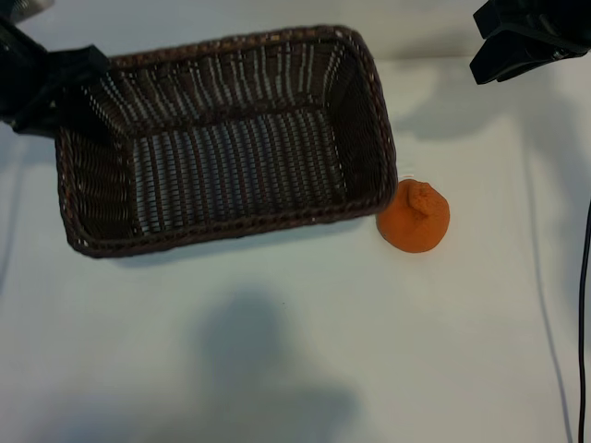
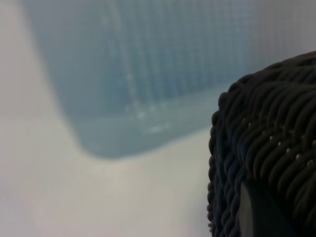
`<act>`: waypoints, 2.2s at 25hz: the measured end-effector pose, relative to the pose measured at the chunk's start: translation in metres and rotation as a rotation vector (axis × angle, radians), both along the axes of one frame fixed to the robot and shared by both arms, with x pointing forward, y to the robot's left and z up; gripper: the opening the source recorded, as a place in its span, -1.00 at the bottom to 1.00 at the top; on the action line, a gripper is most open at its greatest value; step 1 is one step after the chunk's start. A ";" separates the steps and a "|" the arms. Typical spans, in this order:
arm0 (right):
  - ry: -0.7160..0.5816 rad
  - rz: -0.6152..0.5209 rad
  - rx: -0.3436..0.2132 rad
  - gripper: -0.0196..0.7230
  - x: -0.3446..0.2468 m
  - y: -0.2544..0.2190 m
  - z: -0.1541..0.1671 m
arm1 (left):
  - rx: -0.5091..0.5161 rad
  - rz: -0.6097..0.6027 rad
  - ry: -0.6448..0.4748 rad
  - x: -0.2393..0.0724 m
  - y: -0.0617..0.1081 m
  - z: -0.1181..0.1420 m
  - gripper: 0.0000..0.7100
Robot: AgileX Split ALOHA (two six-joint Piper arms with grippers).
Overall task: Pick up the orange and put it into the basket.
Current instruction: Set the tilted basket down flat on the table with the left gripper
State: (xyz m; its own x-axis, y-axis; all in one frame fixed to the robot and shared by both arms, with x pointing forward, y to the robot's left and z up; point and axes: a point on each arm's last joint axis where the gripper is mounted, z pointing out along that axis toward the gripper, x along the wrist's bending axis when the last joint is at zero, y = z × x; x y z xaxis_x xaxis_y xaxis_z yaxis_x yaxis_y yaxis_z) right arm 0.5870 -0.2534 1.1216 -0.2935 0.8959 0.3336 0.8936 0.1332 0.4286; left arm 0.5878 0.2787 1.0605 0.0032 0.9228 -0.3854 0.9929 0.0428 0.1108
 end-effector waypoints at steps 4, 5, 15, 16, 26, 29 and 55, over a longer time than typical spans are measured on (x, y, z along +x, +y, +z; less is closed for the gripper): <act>0.000 0.000 0.000 -0.29 0.000 0.000 0.000 | -0.007 -0.014 -0.020 0.005 -0.001 0.003 -0.52; 0.000 0.000 0.000 -0.29 0.000 0.000 0.000 | -0.006 -0.017 -0.019 0.005 -0.001 0.002 -0.52; 0.000 0.000 0.004 -0.29 0.000 0.000 0.000 | -0.006 -0.067 0.015 0.010 -0.016 -0.011 -0.52; 0.000 0.000 0.005 -0.29 0.000 0.000 0.000 | -0.006 -0.077 0.022 0.010 -0.020 -0.013 -0.52; 0.002 0.000 0.011 -0.29 0.000 0.001 0.000 | -0.007 -0.090 0.057 0.015 -0.026 -0.026 -0.52; 0.002 0.000 0.014 -0.29 0.000 0.001 0.001 | -0.007 -0.091 0.060 0.015 -0.026 -0.027 -0.52; 0.003 0.002 0.025 -0.29 0.000 0.002 0.001 | 0.003 -0.131 0.232 0.033 -0.040 -0.098 -0.52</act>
State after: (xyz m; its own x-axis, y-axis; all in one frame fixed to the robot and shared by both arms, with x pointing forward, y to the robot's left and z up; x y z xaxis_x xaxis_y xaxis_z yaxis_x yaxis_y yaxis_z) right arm 0.5867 -0.2515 1.1225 -0.2938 0.8869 0.3565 0.8949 0.1241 0.4288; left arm 0.6206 0.2388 0.9630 0.0341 0.9215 -0.3868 0.9888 -0.0873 -0.1209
